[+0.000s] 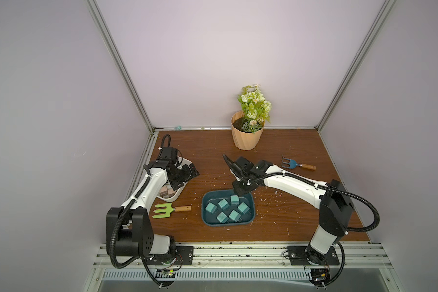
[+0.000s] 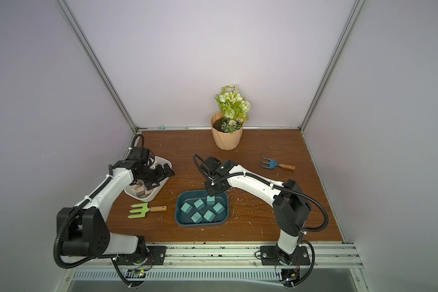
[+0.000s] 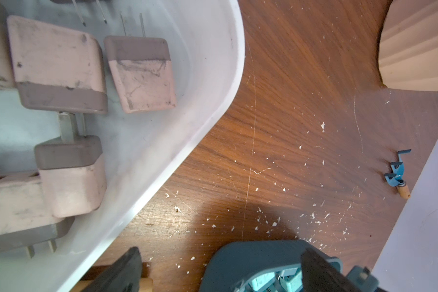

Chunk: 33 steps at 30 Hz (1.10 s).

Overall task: Place the plugs by color into the storage box
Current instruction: Place the plug in the storage box.

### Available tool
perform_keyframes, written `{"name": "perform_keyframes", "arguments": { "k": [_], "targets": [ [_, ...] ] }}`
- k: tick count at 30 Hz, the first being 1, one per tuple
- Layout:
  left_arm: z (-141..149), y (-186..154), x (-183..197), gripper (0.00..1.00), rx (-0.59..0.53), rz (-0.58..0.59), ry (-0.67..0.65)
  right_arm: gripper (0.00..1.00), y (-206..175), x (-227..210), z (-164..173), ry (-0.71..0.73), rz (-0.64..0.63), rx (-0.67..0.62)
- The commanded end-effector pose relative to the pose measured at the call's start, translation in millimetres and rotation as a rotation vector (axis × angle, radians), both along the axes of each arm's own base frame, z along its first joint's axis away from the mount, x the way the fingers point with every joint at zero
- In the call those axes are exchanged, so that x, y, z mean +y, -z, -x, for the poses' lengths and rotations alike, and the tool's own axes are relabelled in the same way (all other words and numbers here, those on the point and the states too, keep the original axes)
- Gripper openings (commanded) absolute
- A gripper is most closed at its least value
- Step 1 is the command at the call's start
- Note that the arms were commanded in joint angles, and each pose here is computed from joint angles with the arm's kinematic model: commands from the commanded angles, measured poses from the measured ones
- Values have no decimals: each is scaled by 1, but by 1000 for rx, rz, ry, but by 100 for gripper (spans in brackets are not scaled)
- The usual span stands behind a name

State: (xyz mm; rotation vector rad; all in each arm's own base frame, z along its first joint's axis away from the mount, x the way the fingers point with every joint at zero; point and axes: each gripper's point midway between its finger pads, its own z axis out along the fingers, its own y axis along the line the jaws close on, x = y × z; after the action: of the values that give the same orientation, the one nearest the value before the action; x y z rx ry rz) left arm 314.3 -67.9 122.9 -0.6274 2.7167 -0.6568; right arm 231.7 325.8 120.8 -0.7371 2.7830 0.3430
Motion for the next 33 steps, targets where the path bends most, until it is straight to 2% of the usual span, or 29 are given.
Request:
{"name": "perform_keyframes", "arguments": {
  "k": [1,11,17,28,33],
  "targets": [
    [-4,-5,1,99,-13,4,1,33,-3,14,17,-35,-3,6],
    [2,-7,-5,99,-23,48,-7,33,23,78,67,-231,-25,48],
    [5,-5,-5,99,-23,43,0,33,36,108,83,-318,-30,69],
    [12,0,-4,99,-11,33,14,34,66,116,100,-412,18,130],
    [11,-1,-2,99,-13,29,-1,37,67,117,105,-422,10,152]
  ]
}}
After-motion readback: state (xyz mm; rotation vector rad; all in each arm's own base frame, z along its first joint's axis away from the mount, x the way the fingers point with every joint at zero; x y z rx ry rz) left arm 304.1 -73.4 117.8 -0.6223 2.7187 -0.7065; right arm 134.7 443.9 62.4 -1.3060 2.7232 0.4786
